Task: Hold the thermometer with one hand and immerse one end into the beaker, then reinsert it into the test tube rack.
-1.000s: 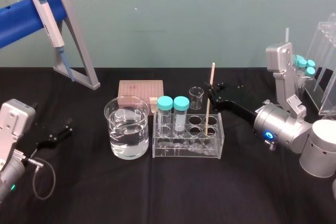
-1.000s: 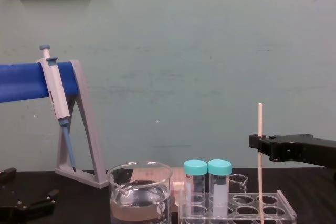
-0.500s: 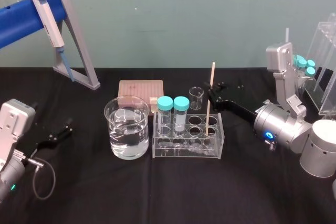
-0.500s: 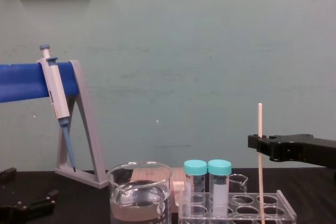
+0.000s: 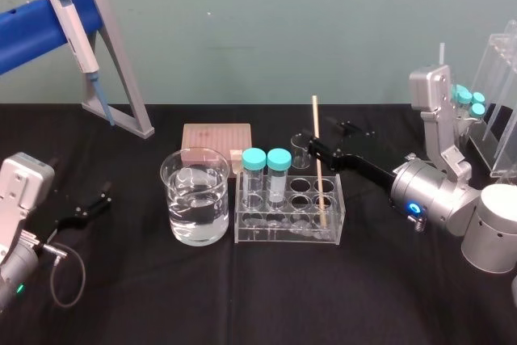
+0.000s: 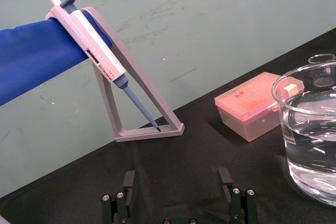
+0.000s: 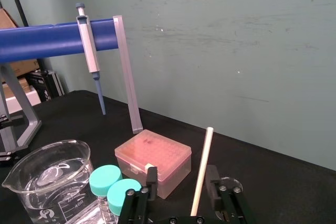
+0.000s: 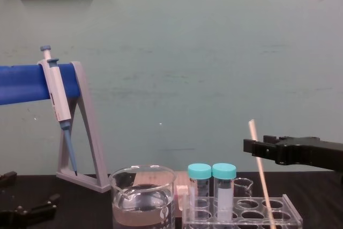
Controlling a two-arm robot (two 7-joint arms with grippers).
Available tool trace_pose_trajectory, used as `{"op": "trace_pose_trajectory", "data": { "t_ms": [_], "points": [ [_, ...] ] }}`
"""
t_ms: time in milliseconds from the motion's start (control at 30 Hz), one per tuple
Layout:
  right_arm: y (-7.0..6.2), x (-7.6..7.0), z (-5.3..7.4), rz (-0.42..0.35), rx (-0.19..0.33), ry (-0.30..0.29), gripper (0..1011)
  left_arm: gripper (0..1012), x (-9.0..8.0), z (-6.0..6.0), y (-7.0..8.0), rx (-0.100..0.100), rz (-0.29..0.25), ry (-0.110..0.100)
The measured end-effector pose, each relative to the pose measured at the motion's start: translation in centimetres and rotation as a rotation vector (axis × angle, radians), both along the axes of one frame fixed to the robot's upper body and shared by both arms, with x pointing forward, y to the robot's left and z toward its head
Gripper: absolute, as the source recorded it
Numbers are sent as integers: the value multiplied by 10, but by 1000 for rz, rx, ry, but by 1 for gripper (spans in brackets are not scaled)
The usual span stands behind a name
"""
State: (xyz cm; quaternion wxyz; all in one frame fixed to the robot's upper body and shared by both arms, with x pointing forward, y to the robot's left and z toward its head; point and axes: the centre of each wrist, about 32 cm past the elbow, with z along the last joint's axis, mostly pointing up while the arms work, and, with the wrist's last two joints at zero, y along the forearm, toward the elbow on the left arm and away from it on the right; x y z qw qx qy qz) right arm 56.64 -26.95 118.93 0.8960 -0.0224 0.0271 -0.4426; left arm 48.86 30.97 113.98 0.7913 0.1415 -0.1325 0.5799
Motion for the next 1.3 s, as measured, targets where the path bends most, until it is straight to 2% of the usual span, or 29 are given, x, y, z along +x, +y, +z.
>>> {"op": "trace_pose_trajectory", "data": {
  "t_ms": [33, 133, 167, 433, 567, 667, 767, 867, 900, 967, 1000, 1067, 1167, 1200, 1300],
  "points": [
    [0, 0, 0, 0, 0, 0, 634, 1004, 0, 0, 0, 0, 0, 0],
    [0, 0, 0, 0, 0, 0, 696, 1004, 0, 0, 0, 0, 0, 0],
    [0, 0, 0, 0, 0, 0, 754, 1004, 0, 0, 0, 0, 0, 0],
    [0, 0, 0, 0, 1, 0, 976, 1004, 0, 0, 0, 0, 0, 0],
    [0, 0, 0, 1, 1, -1, 1003, 1004, 0, 0, 0, 0, 0, 0],
    [9, 5, 10, 11, 21, -46, 1003, 1004, 0, 0, 0, 0, 0, 0],
    [11, 7, 16, 0, 35, -79, 1003, 1004, 0, 0, 0, 0, 0, 0],
    [13, 8, 23, -47, 53, -132, 1003, 1004, 0, 0, 0, 0, 0, 0],
    [14, 7, 25, -87, 55, -153, 1003, 1004, 0, 0, 0, 0, 0, 0],
    [15, 5, 25, -138, 53, -167, 1003, 1004, 0, 0, 0, 0, 0, 0],
    [15, 2, 24, -195, 49, -175, 1003, 1004, 0, 0, 0, 0, 0, 0],
    [15, -1, 22, -259, 45, -175, 1002, 1004, 0, 0, 0, 0, 0, 0],
    [18, -8, 14, -381, 32, -142, 1003, 1004, 0, 0, 0, 0, 0, 0],
    [19, -11, 8, -433, 23, -112, 1003, 1004, 0, 0, 0, 0, 0, 0],
    [21, -15, 1, -497, 24, -63, 1003, 1004, 0, 0, 0, 0, 0, 0]
  ]
}}
